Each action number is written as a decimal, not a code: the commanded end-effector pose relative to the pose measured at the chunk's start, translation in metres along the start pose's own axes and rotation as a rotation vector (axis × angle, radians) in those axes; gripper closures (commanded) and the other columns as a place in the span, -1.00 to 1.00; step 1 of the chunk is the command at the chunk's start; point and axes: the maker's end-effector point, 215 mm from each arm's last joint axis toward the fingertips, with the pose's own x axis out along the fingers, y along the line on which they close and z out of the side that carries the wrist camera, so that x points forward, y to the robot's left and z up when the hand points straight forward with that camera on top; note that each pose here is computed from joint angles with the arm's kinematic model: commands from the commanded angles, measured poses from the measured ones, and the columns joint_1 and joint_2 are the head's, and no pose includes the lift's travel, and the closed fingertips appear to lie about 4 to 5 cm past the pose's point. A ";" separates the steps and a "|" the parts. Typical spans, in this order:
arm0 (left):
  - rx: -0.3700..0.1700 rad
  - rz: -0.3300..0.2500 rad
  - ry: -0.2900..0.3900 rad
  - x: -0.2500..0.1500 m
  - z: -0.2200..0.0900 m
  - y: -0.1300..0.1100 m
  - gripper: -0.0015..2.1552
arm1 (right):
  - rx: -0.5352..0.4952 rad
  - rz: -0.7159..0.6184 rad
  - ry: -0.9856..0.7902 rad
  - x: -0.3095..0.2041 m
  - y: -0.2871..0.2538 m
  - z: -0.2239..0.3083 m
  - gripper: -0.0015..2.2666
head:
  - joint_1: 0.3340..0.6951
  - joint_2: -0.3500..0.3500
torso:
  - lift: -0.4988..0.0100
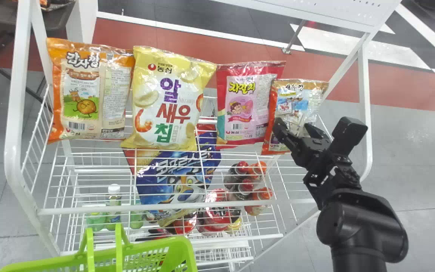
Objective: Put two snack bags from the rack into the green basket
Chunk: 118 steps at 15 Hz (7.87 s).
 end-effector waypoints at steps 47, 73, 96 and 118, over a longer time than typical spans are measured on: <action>0.005 -0.013 -0.039 -0.006 0.024 0.003 0.27 | 0.291 0.709 0.943 -0.389 0.308 -0.172 0.98 | 1.00 -0.62 | 0.94; -0.008 -0.030 -0.024 -0.002 0.007 -0.004 0.27 | 0.241 0.579 0.635 -0.298 0.283 -0.141 -0.95 | 1.00 -0.69 | 0.94; 0.022 -0.022 0.006 0.000 0.010 -0.005 0.27 | 0.004 0.208 -0.056 -0.070 0.129 0.038 -0.94 | 1.00 -1.00 | 0.94; -0.004 -0.029 0.014 0.004 0.022 0.007 0.27 | -0.194 0.076 0.054 0.018 0.127 0.010 0.80 | 1.00 -1.00 | 0.94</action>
